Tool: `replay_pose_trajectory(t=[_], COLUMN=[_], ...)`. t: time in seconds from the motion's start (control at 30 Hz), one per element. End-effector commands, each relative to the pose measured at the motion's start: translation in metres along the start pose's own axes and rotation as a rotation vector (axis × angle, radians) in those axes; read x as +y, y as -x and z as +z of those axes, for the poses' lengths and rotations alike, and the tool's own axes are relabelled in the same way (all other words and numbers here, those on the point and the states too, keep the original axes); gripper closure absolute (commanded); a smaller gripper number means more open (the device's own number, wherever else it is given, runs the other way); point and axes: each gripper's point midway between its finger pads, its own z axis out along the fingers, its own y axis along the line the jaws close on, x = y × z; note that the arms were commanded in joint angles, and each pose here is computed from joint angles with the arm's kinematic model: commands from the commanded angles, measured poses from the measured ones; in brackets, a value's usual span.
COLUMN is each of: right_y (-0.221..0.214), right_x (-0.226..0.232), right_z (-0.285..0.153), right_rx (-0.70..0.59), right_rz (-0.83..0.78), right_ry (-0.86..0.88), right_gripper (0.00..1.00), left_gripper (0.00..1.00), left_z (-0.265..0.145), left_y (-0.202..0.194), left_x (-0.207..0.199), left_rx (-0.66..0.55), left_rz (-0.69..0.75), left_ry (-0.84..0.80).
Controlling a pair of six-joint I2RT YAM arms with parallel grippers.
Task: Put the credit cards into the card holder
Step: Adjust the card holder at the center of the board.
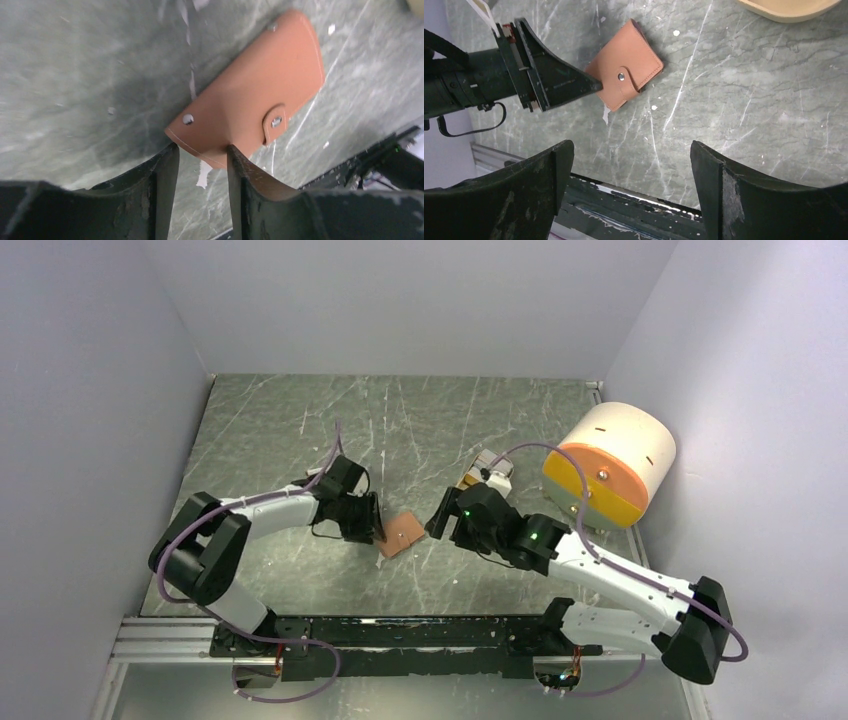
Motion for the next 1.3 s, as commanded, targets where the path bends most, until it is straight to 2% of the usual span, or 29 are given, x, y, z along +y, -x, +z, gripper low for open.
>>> replay_pose_trajectory(t=[0.0,0.2,0.3,0.43,0.57,0.7,0.8,0.87,0.97,1.1,1.27], right_y=[0.001,-0.007,-0.008,-0.009,-0.011,-0.012,-0.012,-0.01,-0.009,-0.017,-0.023], right_x=[0.005,0.005,0.01,0.01,0.006,0.005,0.007,0.008,0.015,0.017,0.009], right_z=[0.003,0.015,0.02,0.029,0.04,0.05,0.058,0.064,0.074,0.088,0.102], right_rx=[0.017,0.063,0.073,0.078,0.08,0.075,0.066,0.059,0.065,0.094,0.117], right_rz=[-0.054,-0.086,-0.091,-0.095,-0.065,-0.016,0.016,0.032,0.044,0.049,0.079], right_ry=[0.0,-0.029,-0.027,-0.051,-0.101,-0.159,-0.202,-0.239,-0.274,-0.333,-0.478], right_gripper=[0.12,0.24,0.29,0.39,0.51,0.53,0.53,0.54,0.54,0.54,0.55], left_gripper=[0.56,0.62,0.63,0.59,0.58,0.53,0.51,0.46,0.3,0.17,0.09], left_z=[0.003,-0.011,-0.025,-0.036,-0.064,-0.107,-0.138,-0.159,-0.185,-0.209,-0.223], left_y=[-0.026,-0.055,-0.054,-0.033,-0.006,0.015,0.025,0.031,0.034,0.034,0.03], left_x=[-0.04,-0.102,-0.109,-0.082,-0.045,-0.018,-0.007,-0.003,0.001,0.008,0.029], left_rx=[0.077,0.121,0.084,-0.037,-0.229,-0.446,-0.552,-0.61,-0.679,-0.755,-0.814], left_rz=[0.016,0.037,0.015,-0.048,-0.125,-0.131,-0.135,-0.141,-0.143,-0.128,-0.139], left_ry=[-0.245,-0.492,-0.554,-0.412,-0.269,-0.125,-0.063,-0.033,-0.018,-0.006,0.072])
